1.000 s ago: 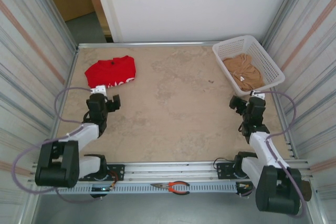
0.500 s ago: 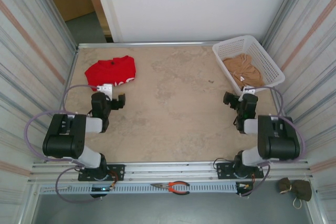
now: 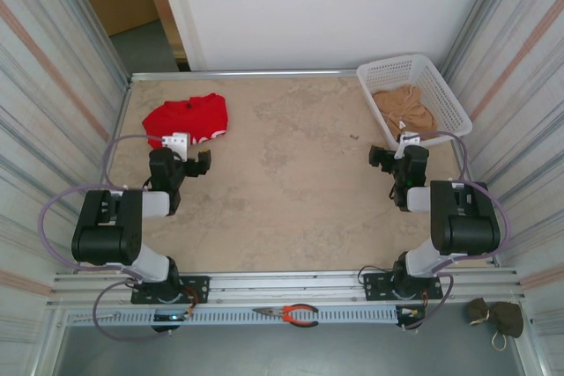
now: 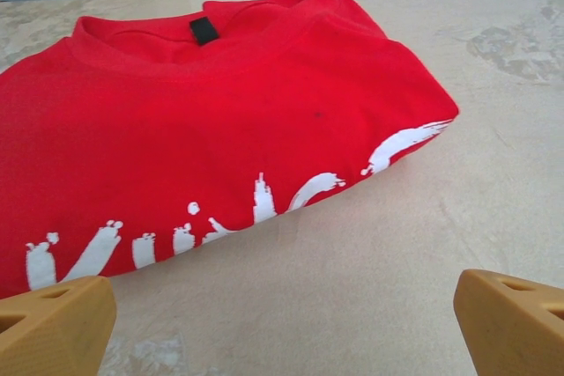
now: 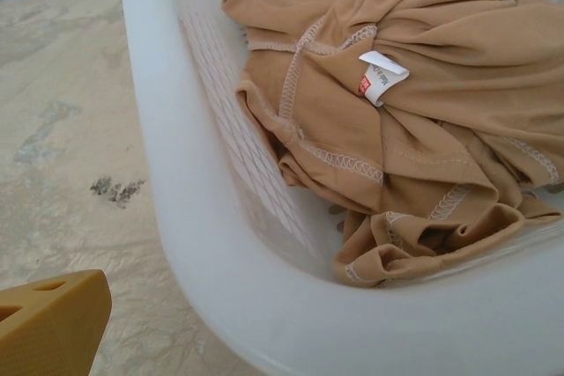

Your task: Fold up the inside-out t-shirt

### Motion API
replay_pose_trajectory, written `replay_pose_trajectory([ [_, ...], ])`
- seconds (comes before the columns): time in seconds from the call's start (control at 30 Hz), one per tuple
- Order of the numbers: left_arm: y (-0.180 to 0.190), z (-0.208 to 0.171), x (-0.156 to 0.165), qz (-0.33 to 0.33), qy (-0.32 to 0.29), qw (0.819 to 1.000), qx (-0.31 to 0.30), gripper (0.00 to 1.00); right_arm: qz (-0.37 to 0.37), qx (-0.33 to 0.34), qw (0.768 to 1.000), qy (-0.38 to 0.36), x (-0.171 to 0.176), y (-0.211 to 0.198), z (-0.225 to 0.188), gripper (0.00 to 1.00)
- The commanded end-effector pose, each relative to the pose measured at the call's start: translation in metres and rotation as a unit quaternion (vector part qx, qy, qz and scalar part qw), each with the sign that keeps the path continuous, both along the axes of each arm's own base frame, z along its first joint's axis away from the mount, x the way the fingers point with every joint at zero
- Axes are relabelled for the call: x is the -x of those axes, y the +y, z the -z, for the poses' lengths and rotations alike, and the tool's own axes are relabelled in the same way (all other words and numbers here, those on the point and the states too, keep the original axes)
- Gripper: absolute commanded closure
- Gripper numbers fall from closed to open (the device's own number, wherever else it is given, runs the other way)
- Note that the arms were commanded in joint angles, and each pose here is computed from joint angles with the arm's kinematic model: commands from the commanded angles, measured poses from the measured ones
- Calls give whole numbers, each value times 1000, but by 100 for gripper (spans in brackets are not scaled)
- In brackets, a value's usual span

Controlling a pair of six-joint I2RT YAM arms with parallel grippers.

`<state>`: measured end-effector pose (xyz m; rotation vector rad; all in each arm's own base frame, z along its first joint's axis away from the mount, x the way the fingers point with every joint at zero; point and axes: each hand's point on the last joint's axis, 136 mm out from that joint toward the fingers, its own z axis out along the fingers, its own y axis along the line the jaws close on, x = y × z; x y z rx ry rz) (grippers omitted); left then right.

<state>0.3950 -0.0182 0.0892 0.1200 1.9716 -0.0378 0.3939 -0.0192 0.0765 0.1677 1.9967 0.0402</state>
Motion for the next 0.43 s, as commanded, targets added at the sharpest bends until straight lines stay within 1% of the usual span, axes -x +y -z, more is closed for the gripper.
replay_pose_trajectory([
  [0.0,1,-1,-1,-1,-3,1000,-11,1,-8,17,1000,-6,-1,2,-4,1],
  [0.27,2,-2,-1,-2,-4,1000,-11,1,-10,9,1000,3,-3,1,-1,1],
  [0.4,2,-1,-1,-2,-3,1000,-11,1,-1,28,1000,-10,1,2,-5,1],
])
